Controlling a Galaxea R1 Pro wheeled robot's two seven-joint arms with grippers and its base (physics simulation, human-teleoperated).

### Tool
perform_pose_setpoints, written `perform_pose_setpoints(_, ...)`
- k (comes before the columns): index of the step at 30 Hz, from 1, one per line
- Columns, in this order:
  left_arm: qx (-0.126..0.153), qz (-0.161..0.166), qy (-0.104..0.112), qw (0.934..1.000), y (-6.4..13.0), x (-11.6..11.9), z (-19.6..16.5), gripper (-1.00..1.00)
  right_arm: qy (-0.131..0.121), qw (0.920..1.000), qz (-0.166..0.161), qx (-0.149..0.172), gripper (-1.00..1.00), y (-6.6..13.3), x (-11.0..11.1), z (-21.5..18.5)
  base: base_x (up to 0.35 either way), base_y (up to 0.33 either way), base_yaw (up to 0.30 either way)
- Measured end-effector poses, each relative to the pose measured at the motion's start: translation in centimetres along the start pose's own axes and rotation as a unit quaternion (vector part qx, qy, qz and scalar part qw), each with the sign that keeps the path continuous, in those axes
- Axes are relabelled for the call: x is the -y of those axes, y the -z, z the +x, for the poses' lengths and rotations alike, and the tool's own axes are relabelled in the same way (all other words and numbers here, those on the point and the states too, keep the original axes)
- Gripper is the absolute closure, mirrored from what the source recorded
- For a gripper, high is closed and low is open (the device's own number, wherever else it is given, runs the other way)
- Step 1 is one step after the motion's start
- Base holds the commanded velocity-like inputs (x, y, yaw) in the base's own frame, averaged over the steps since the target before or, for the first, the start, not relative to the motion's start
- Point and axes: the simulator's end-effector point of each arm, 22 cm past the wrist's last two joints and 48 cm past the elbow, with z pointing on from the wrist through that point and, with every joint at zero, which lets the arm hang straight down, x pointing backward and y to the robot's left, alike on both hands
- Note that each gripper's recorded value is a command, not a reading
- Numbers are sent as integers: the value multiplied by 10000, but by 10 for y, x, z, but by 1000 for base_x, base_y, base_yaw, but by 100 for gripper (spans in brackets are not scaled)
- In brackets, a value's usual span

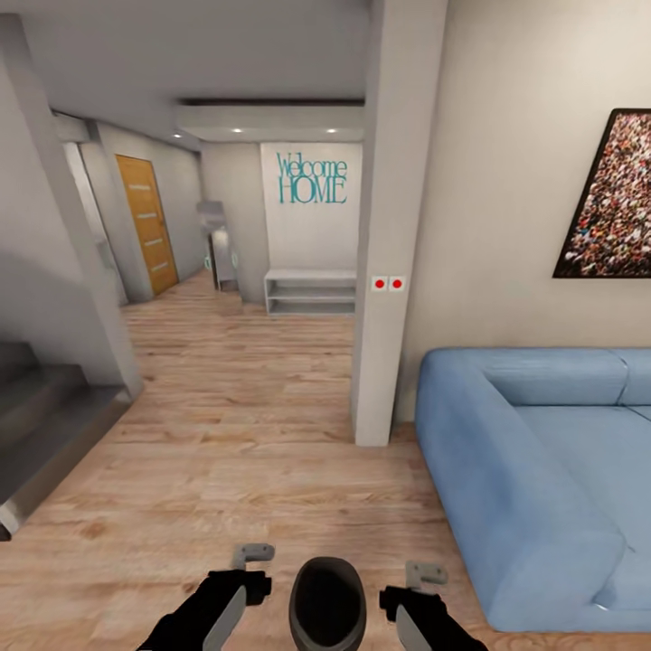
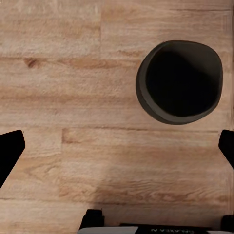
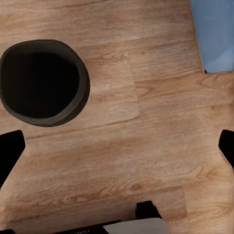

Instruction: Place each of the two pumpkins and all three candles from the living room inside a cabinet in the living room (use any cabinet), then make sure every cabinet is closed, and position the cauldron so it is next to a table in the living room.

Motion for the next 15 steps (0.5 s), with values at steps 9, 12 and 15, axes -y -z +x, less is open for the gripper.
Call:
perform_pose_setpoints(9,-64,-5,34,10000,-2,-1,-9,-100,245,9995,-190,-27,-100,9,-31,-18,310,-136,0)
perform_pose_setpoints(12,-123,34,32,9999,-4,-1,-4,-100,302,9993,-218,-34,-100,10,-35,-18,310,-112,0)
perform_pose_setpoints(15,-198,218,32,9996,-6,5,5,-100,432,9985,-349,-11,-100,12,-45,-18,259,-55,0)
